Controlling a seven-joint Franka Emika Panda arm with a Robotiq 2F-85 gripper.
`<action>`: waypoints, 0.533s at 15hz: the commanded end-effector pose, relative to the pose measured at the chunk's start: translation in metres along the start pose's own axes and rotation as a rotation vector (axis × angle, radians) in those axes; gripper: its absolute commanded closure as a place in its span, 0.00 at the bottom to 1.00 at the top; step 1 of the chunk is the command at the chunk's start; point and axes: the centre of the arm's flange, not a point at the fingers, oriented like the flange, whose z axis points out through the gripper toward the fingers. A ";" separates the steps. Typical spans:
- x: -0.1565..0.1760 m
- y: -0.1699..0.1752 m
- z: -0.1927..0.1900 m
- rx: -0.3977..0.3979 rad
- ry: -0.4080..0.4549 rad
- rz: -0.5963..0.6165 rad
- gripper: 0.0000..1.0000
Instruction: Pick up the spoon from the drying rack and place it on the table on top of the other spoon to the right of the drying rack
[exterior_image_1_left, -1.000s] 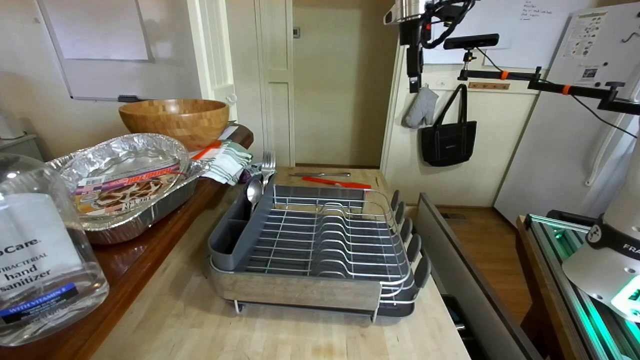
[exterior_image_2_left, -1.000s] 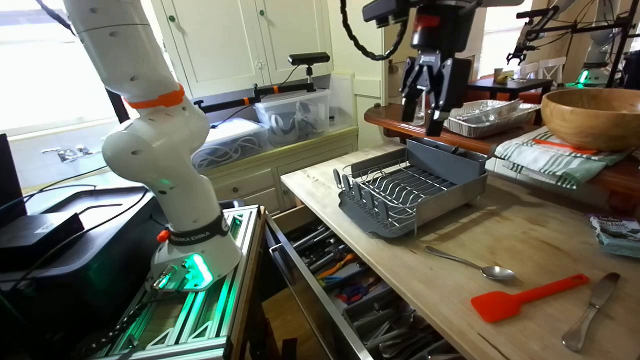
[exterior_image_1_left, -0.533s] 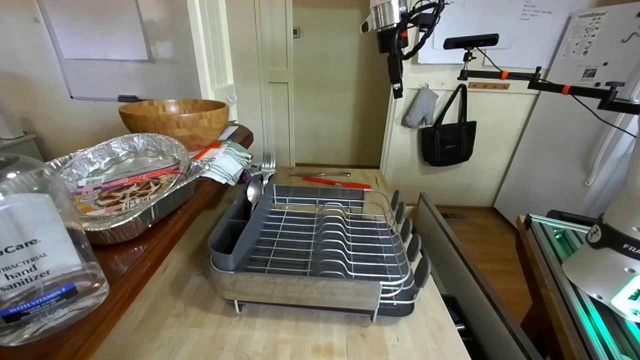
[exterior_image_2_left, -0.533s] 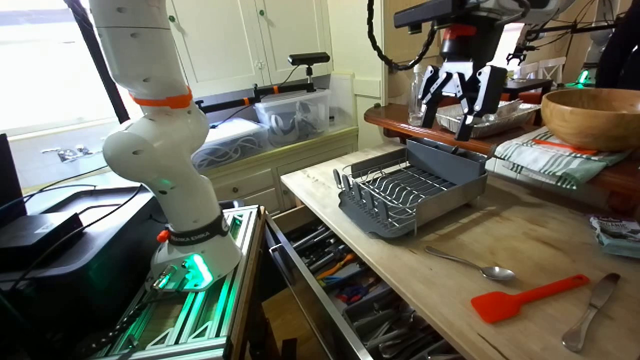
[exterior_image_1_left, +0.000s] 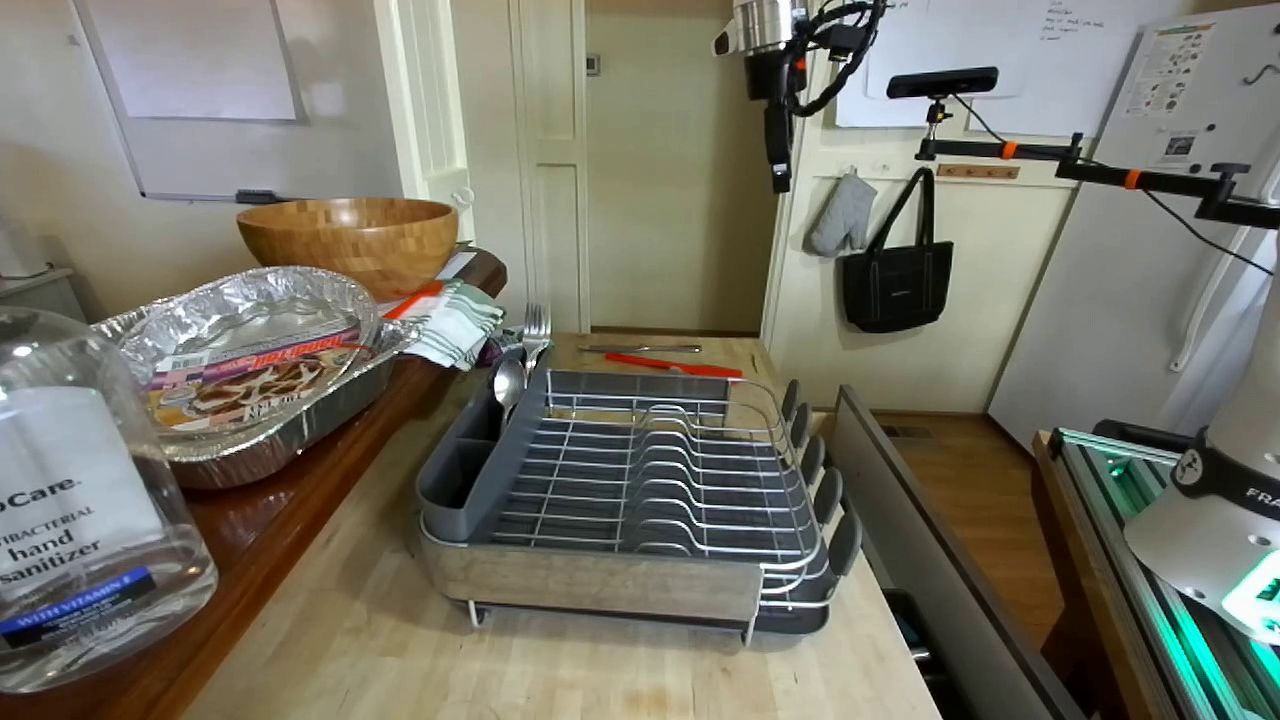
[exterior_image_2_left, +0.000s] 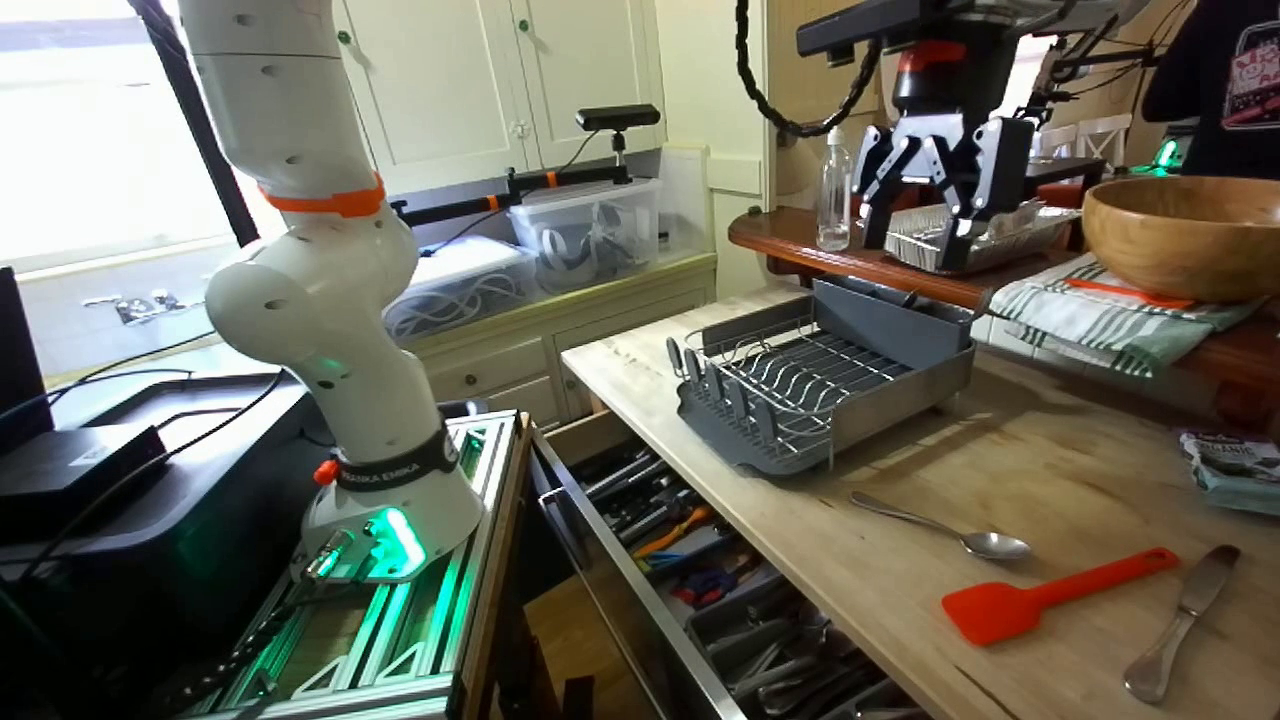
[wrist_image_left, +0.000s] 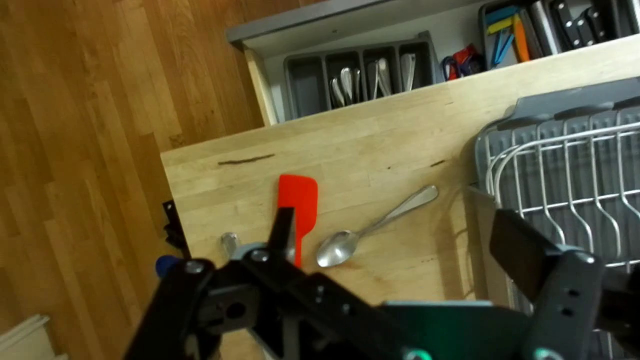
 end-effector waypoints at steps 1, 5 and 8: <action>0.034 -0.018 0.002 -0.118 0.115 -0.095 0.00; 0.071 -0.037 -0.003 -0.150 0.339 -0.198 0.00; 0.092 -0.043 -0.004 -0.063 0.477 -0.257 0.00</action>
